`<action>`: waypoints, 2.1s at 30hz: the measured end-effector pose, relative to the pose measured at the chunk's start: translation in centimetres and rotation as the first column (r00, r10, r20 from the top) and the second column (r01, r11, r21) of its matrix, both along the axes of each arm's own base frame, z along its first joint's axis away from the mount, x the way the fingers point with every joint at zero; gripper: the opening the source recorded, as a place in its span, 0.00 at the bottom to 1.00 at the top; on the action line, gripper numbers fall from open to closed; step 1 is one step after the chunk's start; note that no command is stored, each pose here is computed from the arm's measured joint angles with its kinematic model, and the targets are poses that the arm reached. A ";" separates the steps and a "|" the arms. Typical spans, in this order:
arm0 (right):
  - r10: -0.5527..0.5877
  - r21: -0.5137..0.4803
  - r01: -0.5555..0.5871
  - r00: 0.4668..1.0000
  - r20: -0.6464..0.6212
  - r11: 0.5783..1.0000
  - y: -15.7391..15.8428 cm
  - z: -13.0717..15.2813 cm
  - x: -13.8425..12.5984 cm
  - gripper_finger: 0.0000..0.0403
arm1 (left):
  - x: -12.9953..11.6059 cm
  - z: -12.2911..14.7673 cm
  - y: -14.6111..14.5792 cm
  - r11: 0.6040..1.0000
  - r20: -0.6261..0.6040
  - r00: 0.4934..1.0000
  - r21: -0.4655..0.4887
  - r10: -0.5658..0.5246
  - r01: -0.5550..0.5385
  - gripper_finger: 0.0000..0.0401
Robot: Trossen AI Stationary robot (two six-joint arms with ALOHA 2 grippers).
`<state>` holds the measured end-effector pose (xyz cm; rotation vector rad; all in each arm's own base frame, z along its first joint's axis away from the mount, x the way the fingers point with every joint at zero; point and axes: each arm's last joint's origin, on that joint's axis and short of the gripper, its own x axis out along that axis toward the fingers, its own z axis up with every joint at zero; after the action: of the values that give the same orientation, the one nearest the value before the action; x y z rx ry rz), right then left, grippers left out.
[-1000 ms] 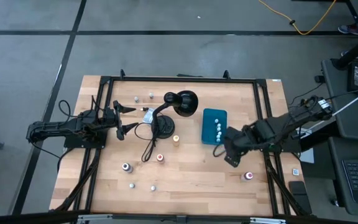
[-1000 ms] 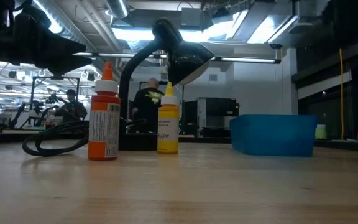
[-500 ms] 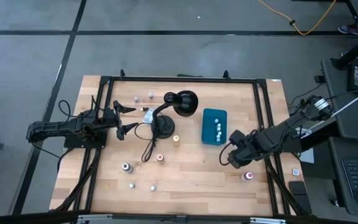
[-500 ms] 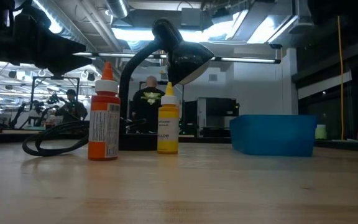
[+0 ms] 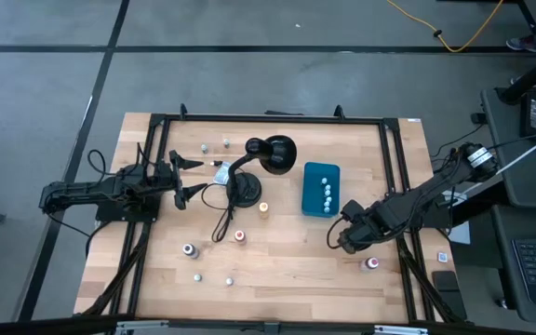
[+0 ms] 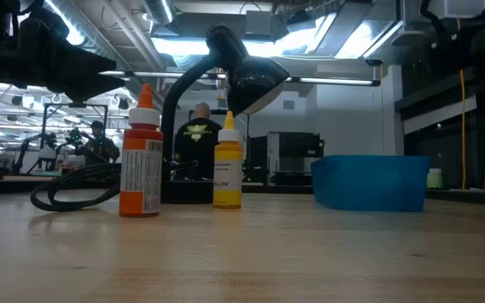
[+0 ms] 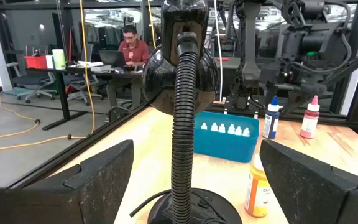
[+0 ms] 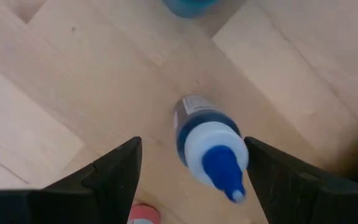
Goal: Pick & Place food coloring
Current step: Put the large blue food coloring bottle into the blue bin
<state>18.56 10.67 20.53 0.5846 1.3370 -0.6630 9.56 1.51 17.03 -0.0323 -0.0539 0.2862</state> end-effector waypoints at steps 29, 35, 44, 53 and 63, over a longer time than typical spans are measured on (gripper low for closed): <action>0.001 0.038 -0.001 1.000 -0.005 0.999 -0.2 -1.9 -0.5 0.37 | 0.0 0.0 0.0 1.000 0.000 1.000 0.000 0.000 0.000 0.86; -0.003 0.048 0.003 1.000 0.001 0.999 -0.3 0.2 -0.7 0.39 | 0.0 0.0 0.0 1.000 0.000 1.000 0.000 -0.001 0.001 0.86; -0.083 -0.088 0.079 0.995 -0.047 0.993 -2.7 6.9 -0.8 0.37 | 0.0 0.0 0.0 1.000 0.001 1.000 0.000 0.000 0.000 0.86; -0.055 -0.182 0.056 0.998 0.006 0.982 -7.7 10.5 1.1 0.38 | 0.0 0.0 0.0 1.000 0.000 1.000 0.000 -0.001 0.001 0.86; 0.020 -0.235 -0.005 0.998 0.059 0.972 -13.9 9.1 4.4 0.39 | 0.0 0.0 0.0 1.000 0.000 1.000 0.000 0.000 0.000 0.86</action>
<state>22.92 -3.25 29.65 0.4018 1.1836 -0.7746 9.56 1.51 17.04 -0.0322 -0.0543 0.2858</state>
